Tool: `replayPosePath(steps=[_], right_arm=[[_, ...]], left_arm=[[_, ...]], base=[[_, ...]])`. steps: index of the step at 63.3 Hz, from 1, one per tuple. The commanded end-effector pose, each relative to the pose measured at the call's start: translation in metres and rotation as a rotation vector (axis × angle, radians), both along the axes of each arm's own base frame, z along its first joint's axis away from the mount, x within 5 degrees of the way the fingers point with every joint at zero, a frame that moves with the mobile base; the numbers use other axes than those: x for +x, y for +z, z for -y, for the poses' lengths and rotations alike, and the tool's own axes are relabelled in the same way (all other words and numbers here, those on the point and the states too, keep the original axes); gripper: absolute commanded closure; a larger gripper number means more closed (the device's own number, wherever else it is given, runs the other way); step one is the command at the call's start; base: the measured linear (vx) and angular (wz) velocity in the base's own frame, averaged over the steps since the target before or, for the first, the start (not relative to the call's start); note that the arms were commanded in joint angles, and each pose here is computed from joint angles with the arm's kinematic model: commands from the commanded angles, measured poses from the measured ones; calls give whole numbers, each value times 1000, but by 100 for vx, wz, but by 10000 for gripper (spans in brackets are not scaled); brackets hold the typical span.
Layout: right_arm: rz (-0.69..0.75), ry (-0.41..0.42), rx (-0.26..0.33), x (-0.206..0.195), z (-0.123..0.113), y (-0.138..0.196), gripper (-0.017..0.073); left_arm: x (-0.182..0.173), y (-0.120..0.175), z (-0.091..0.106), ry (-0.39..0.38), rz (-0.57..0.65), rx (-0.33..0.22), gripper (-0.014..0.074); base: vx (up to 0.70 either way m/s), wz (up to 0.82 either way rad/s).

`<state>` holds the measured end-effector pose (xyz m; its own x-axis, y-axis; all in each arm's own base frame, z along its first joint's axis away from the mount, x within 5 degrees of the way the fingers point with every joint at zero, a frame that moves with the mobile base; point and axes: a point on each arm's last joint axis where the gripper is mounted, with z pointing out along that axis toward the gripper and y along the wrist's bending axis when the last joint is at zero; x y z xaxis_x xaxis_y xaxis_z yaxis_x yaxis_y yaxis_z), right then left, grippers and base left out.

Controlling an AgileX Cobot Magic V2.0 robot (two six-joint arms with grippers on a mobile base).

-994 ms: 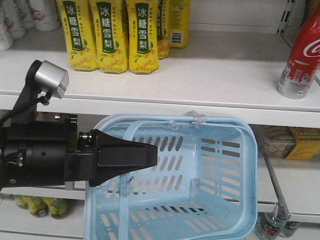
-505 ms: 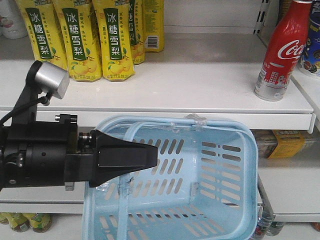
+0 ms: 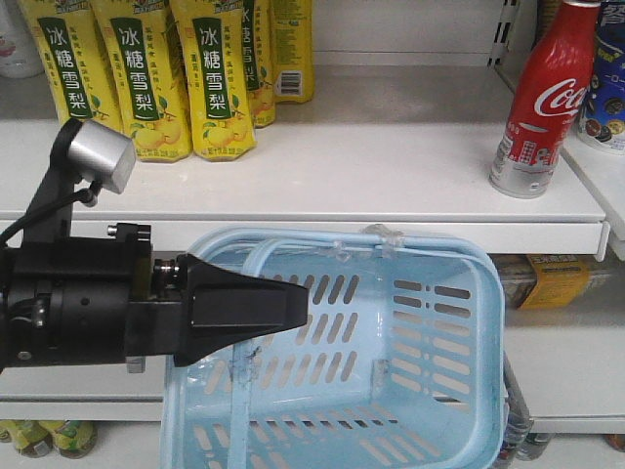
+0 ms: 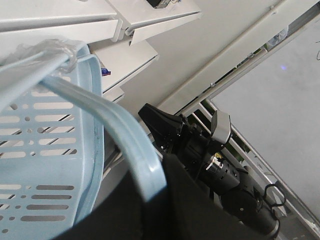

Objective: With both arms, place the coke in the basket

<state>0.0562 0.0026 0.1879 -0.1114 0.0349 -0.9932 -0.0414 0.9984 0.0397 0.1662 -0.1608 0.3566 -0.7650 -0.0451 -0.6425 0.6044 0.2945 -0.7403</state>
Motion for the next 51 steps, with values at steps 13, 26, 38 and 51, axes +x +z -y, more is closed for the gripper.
replayPosePath(steps=[13, 26, 38, 51], right_arm=[[82, -3, -11, 0, 0, 4, 564], [111, -3, -10, 0, 0, 7, 564], [303, -13, 300, -2, 2, 25, 564], [421, -40, 459, -5, 8, 35, 564]], left_arm=[[-5, 19, -1, -1, 14, -98, 600], [-5, 19, -1, -1, 14, -98, 600], [-5, 19, -1, -1, 14, -98, 600], [-5, 19, -1, -1, 14, -98, 600]], base=[[0, 0], [0, 0], [0, 0], [0, 0]])
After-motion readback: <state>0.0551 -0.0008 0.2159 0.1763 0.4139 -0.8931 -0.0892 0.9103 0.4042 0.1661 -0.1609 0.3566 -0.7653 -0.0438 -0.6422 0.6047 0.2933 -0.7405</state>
